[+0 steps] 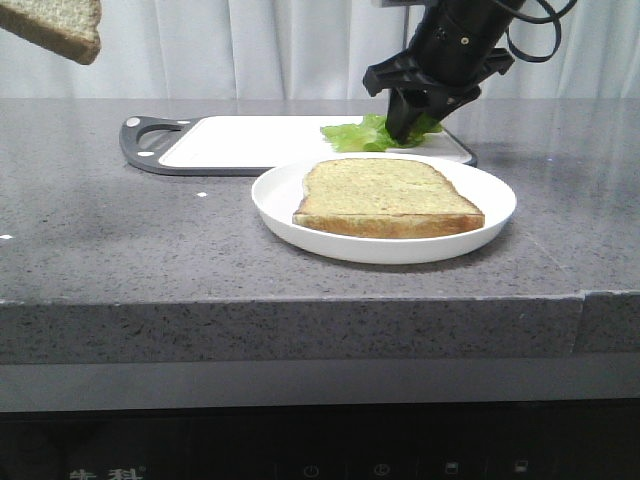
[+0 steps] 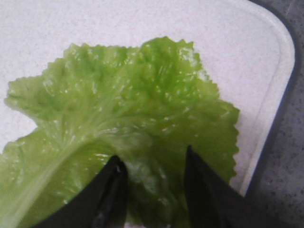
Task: Left arm grabs bread, right arm adds lettuce
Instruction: 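Lower the right gripper onto the lettuce leaf and grasp it, then carry the lettuce with the right gripper onto the bread on the plate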
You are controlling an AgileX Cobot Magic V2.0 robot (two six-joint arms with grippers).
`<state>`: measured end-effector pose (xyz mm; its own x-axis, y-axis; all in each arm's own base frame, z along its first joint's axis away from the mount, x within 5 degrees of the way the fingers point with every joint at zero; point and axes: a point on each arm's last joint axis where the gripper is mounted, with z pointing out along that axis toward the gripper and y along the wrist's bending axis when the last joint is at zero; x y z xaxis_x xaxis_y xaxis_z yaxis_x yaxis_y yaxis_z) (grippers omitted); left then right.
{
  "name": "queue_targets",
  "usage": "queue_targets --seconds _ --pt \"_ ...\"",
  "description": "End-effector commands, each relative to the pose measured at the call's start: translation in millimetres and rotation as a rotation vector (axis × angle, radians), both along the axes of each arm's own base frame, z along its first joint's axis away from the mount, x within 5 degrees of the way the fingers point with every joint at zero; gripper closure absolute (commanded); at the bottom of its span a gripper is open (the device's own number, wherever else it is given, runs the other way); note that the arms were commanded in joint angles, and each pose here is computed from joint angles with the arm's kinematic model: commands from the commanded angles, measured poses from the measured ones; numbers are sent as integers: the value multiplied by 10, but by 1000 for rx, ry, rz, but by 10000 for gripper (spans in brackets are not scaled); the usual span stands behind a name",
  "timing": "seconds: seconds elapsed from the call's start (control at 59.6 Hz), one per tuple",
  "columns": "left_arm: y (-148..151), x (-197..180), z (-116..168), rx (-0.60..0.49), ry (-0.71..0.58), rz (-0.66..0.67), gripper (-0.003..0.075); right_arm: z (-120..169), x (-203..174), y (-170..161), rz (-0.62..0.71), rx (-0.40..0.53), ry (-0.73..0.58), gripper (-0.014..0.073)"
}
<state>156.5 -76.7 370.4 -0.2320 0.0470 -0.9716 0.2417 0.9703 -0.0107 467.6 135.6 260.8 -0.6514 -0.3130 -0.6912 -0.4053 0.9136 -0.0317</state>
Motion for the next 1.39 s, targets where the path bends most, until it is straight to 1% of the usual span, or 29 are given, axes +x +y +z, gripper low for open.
queue_targets --seconds 0.0,0.017,0.118,0.201,0.353,0.47,0.554,0.588,0.756,0.873,0.974,1.209,1.377 --pt "-5 -21 139 -18 -66 -27 741 444 -42 -24 2 20 -143 449" --pt "-5 -21 139 -18 -66 -27 741 451 -44 -25 2 20 -145 477" --pt "-5 -21 139 -18 -66 -27 741 507 -65 -31 2 23 -156 582" --pt "-5 -21 139 -18 -66 -27 741 587 -97 -39 2 28 -171 614" --pt "-5 -21 137 -20 -64 -26 741 757 -232 -63 -4 62 -198 613" --pt "-6 -22 135 -25 -60 -27 741 869 -471 -82 -9 96 -244 613" --pt "-6 -22 135 -25 -60 -27 741 880 -753 -78 1 108 -258 613" --pt "-6 -22 134 -27 -59 -27 741 833 -865 -68 9 105 -245 613" --pt "-7 -23 133 -31 -56 -27 741 819 -1426 33 78 117 -240 613" --pt "-7 -23 133 -31 -56 -27 741 846 -1698 108 107 176 -211 613" --pt "-7 -23 133 -31 -56 -27 741 813 -1811 167 123 208 -181 613" --pt "-7 -23 133 -31 -56 -27 741 550 -1888 168 126 186 -78 613" --pt "-6 -23 132 -30 -55 -26 741 480 -1913 159 128 175 -48 603"
